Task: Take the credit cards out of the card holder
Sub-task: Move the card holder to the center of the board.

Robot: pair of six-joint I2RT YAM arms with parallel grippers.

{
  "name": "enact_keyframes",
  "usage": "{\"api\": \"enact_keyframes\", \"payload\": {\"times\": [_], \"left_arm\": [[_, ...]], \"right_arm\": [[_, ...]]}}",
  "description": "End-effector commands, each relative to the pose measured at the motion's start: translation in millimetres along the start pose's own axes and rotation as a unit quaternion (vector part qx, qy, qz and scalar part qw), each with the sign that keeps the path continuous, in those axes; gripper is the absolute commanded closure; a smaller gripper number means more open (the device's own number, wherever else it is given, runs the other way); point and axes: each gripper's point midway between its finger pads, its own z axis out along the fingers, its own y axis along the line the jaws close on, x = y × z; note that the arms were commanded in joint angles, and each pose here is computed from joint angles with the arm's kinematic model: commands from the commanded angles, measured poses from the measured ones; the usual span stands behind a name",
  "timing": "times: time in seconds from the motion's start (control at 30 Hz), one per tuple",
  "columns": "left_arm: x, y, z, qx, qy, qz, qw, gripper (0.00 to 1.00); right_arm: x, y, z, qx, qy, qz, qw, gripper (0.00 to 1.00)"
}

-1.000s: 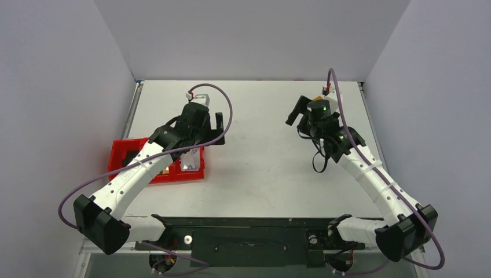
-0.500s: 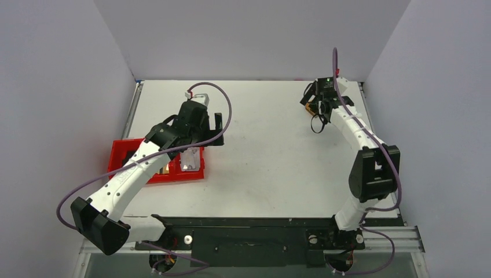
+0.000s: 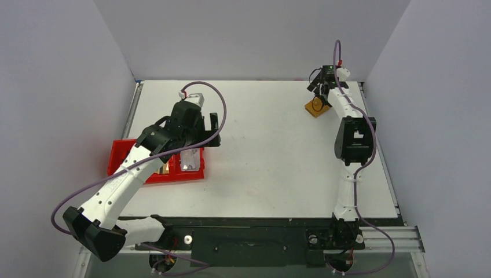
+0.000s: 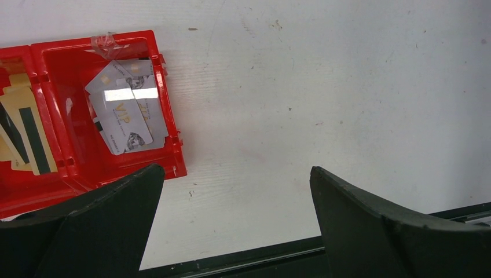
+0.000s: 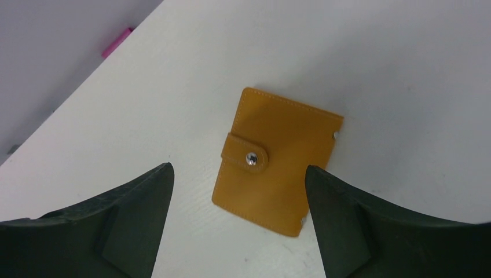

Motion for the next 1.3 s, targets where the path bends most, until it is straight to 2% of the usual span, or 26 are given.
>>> {"api": "enact_keyframes", "payload": {"times": [0.0,0.17,0.27,0.5,0.77,0.93,1.17,1.27], "left_arm": [[-15,-3,-19,0.011,-0.022,-0.012,1.0,0.02],[-17,-3,-21,0.012,-0.023,-0.014,1.0,0.02],[-18,-4,-22,0.012,-0.023,-0.014,1.0,0.02],[-25,-9,-22,0.017,-0.026,-0.017,0.999,0.02],[-24,-17,-19,0.032,-0.019,-0.024,0.999,0.02],[-26,-19,-20,0.036,-0.018,-0.023,0.999,0.02],[-22,-17,-19,0.034,-0.016,-0.024,0.999,0.02],[-19,-17,-16,0.036,-0.015,-0.029,0.999,0.02]], "right_arm": [[-44,14,16,-0.026,-0.047,0.008,0.999,0.22],[-48,7,54,-0.028,-0.044,0.015,0.999,0.23],[-47,6,66,-0.033,-0.039,0.036,0.998,0.28],[-16,13,90,-0.087,0.025,0.059,0.994,0.36],[8,17,76,-0.11,0.081,0.06,0.989,0.4],[36,17,64,-0.11,0.136,0.059,0.983,0.51],[86,-5,30,-0.044,0.176,0.01,0.983,0.53],[111,-12,0,-0.025,0.187,-0.02,0.982,0.52]]}}
